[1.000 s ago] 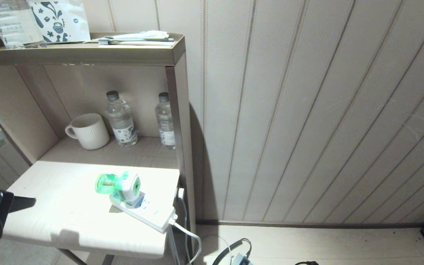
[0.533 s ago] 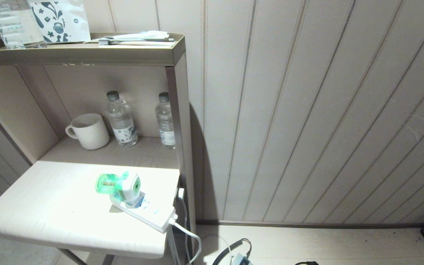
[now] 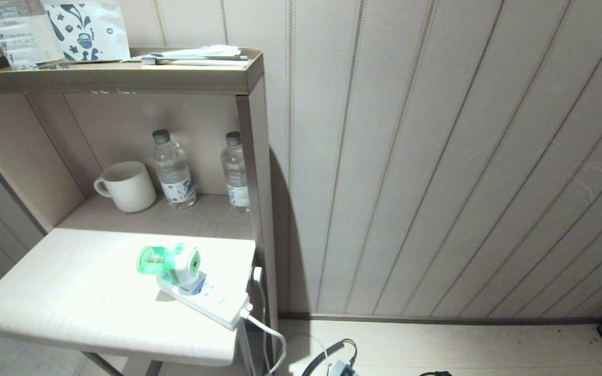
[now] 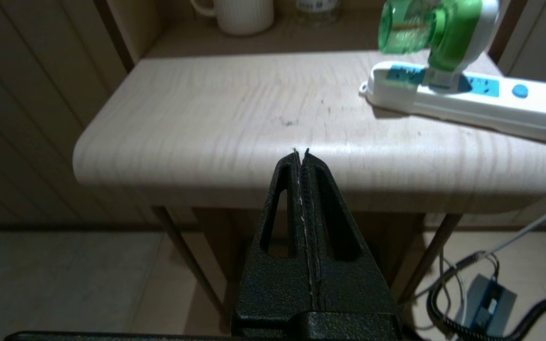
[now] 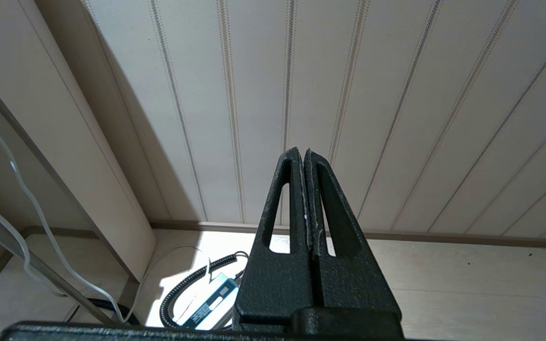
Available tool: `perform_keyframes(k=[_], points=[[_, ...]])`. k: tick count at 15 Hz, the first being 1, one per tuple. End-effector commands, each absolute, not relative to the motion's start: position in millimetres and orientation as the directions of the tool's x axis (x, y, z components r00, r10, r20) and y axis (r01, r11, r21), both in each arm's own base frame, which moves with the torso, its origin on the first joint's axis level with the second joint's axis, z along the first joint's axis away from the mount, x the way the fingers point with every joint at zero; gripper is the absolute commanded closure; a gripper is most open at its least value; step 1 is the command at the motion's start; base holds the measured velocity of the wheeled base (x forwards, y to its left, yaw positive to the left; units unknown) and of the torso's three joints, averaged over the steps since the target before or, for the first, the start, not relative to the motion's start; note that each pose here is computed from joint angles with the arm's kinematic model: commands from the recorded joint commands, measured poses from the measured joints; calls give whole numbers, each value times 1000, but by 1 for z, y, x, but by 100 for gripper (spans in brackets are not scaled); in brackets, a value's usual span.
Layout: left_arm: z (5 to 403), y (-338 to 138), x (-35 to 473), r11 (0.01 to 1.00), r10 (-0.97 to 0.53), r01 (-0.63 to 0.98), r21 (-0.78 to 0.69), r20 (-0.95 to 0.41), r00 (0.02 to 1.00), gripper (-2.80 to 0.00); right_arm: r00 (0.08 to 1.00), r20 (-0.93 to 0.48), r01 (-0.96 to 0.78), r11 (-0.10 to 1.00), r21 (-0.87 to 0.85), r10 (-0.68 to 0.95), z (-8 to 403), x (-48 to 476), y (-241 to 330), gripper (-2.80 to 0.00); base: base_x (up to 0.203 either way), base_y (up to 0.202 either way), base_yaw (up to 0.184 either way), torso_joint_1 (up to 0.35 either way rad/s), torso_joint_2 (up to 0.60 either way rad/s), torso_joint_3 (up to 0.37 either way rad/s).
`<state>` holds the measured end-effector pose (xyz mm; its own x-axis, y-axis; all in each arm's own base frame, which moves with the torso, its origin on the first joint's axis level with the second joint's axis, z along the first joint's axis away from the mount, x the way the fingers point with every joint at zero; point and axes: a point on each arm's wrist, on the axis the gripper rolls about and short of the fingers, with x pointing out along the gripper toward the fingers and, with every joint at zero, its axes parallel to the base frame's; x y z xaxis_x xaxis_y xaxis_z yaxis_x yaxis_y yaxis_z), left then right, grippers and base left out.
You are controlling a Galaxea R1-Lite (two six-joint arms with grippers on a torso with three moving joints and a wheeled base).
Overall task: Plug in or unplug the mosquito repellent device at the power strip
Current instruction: Hold the socket with your right hand and unplug it with your left hand
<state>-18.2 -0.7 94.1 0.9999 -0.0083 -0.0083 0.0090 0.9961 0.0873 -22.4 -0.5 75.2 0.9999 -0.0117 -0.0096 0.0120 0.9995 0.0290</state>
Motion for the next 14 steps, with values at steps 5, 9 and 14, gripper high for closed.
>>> perform_keyframes(k=[5, 9, 14], points=[[86, 0, -23, 1000, -5, 4, 8, 100, 995, 0, 1000, -11, 13, 1000, 29, -12, 75, -22, 0, 0, 0, 0, 0, 0, 0, 0], [86, 0, -23, 1000, 0, 0, -3, 95, 995, 0, 1000, -11, 11, 1000, 29, -11, 75, -22, -1, 0, 0, 0, 0, 0, 0, 0], [86, 0, -23, 1000, 1, -1, -6, 98, 995, 0, 1000, -11, 12, 1000, 29, -12, 75, -22, 0, 0, 0, 0, 0, 0, 0, 0]])
